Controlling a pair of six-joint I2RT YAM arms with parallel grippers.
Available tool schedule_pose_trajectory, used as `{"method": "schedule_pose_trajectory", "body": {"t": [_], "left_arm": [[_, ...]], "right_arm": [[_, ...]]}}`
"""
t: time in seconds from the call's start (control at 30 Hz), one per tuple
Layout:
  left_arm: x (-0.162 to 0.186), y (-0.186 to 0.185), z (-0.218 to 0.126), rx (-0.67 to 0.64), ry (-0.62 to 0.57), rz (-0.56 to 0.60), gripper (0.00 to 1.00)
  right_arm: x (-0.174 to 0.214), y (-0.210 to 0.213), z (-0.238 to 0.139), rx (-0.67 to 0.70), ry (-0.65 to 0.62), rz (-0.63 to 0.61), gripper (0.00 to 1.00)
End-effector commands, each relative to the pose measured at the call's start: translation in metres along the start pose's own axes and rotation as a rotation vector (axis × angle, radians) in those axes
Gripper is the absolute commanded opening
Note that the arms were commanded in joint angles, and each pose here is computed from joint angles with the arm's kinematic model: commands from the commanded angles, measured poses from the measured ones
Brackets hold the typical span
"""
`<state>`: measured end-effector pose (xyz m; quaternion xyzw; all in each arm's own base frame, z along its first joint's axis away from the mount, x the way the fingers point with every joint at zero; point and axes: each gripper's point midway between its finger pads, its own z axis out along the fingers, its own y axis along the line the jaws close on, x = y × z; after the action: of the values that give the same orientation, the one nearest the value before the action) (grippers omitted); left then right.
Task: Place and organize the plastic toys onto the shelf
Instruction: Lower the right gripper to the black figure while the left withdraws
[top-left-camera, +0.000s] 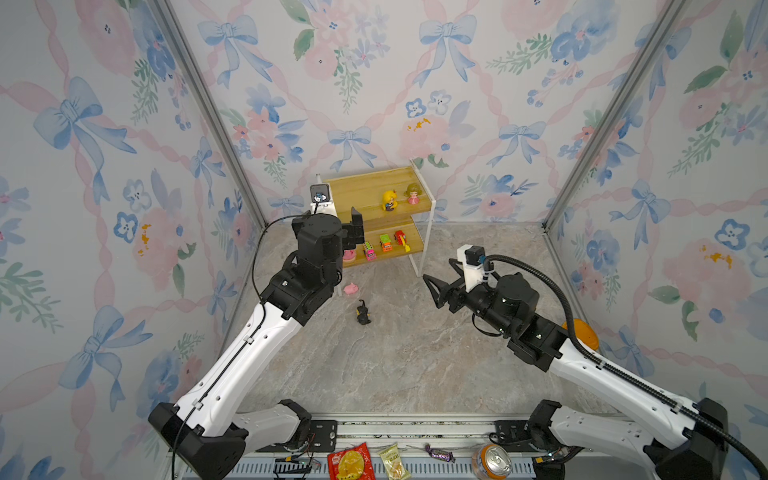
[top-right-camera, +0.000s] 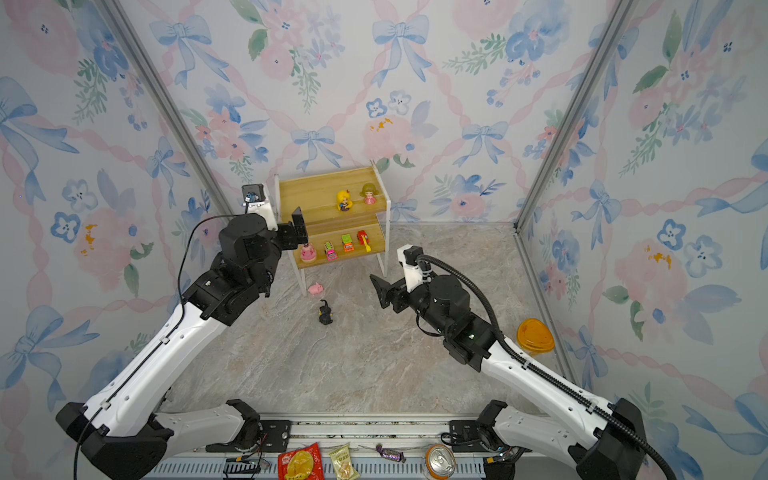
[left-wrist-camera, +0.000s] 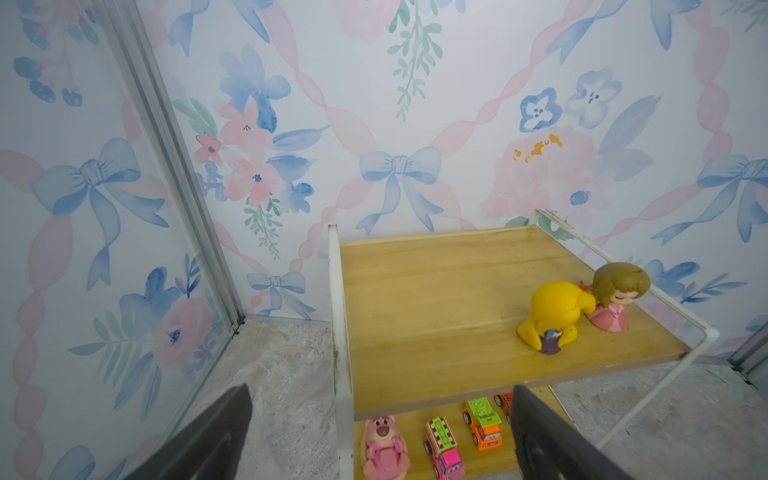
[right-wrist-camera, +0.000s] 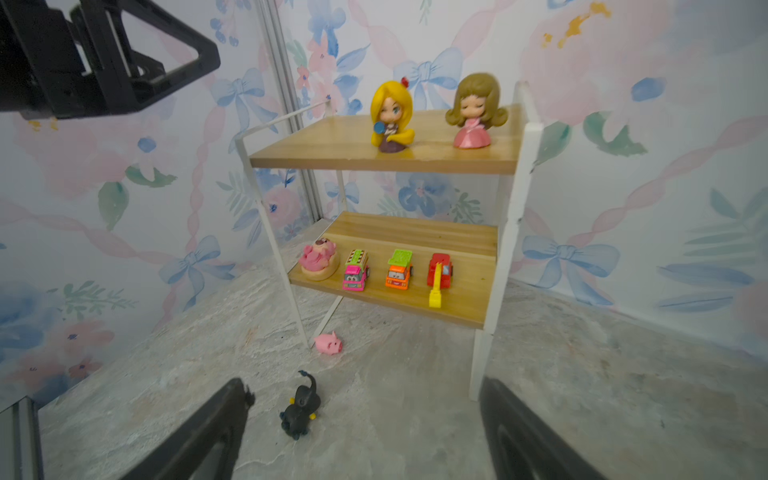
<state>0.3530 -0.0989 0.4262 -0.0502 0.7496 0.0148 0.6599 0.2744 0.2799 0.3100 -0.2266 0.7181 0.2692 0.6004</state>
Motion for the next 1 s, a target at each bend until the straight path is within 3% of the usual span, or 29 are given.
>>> {"method": "schedule_pose_trajectory", "body": {"t": [0.0,0.13,0.5,0.97], "left_arm": [[0.042,0.002,-0.009,0.047,0.086,-0.018,0.98],[0.082,0.009,-0.024,0.090,0.137,-0.032,0.98],[0.164,0.021,-0.026,0.144,0.288,-0.003,0.98],[0.179,0.037,-0.013,0.158,0.327,-0.032,0.98]], "right_arm": [[0.051,0.019,0.017,0.048,0.039,0.000,0.88],[0.108,0.045,0.039,0.049,0.065,0.020,0.87],[0.198,0.059,0.114,0.076,0.145,0.040,0.89],[0.237,0.078,0.179,0.037,0.183,-0.001,0.93]]}}
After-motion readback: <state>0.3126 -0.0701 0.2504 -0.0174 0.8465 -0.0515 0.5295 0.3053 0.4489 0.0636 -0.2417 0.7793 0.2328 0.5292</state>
